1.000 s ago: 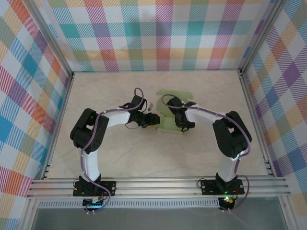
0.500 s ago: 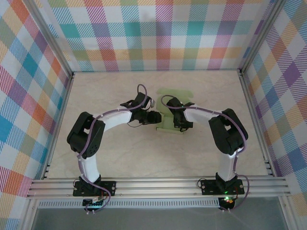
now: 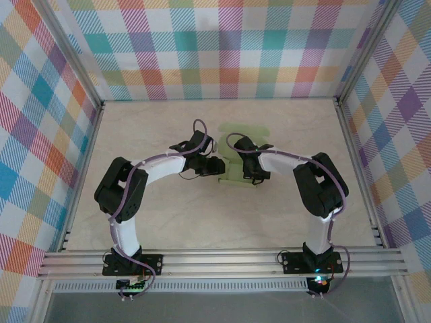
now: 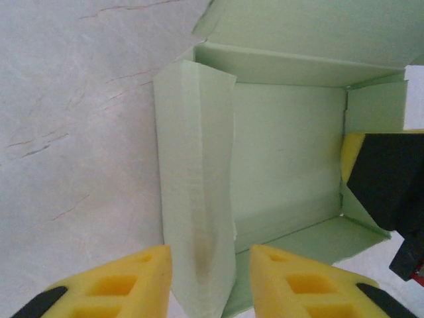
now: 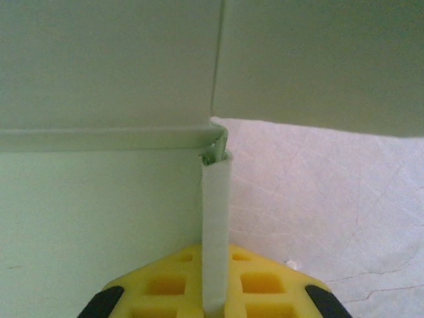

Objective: Fold the paper box

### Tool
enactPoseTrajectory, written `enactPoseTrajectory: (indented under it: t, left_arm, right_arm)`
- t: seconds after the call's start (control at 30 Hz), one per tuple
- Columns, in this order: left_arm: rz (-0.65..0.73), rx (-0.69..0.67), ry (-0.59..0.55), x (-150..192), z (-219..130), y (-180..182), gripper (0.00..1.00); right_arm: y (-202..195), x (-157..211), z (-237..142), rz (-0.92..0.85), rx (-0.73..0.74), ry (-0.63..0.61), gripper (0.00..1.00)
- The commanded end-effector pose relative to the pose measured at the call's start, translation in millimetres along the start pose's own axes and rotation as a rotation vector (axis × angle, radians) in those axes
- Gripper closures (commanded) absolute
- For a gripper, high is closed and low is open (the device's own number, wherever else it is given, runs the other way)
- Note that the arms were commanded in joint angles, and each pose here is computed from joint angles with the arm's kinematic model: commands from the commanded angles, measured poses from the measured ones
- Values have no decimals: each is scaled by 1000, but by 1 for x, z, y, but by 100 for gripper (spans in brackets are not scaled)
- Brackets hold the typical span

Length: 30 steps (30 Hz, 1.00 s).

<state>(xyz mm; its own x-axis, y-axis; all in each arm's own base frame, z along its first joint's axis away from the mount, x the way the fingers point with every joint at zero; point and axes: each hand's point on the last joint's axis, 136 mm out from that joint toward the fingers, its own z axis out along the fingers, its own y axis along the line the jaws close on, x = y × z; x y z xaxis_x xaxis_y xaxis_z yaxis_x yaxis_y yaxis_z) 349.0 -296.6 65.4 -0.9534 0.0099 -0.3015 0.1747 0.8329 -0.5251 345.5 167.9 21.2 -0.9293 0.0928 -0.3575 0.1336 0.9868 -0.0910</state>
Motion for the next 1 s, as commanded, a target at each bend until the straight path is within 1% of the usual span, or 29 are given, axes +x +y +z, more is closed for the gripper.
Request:
enactPoseTrajectory:
  t: [0.0, 0.2, 0.37, 0.5, 0.57, 0.67, 0.77, 0.97]
  left_arm:
    - [-6, 31, -2, -7, 4, -1, 66]
    - [-17, 42, 24, -4, 13, -1, 68]
    - [-27, 32, 35, -2, 19, 3, 76]
    - [-19, -2, 28, -3, 17, 3, 78]
    - [-21, -77, 38, 1, 14, 10, 79]
    - [2, -202, 15, 0, 8, 17, 80]
    - [36, -300, -1, 0, 5, 22, 82]
    - [84, -435, -14, 4, 10, 27, 82]
  right_arm:
    - [-1, 11, 7, -6, -16, 41, 92]
    - [2, 11, 7, -4, -26, 46, 92]
    - [4, 11, 6, 2, -38, 47, 94]
    - [6, 12, 7, 7, -46, 52, 94]
    - [6, 12, 7, 19, -46, 52, 95]
    - [6, 12, 5, 49, -48, 50, 96]
    - [8, 13, 4, 80, -59, 53, 97]
    - [21, 13, 1, 119, -124, 67, 96]
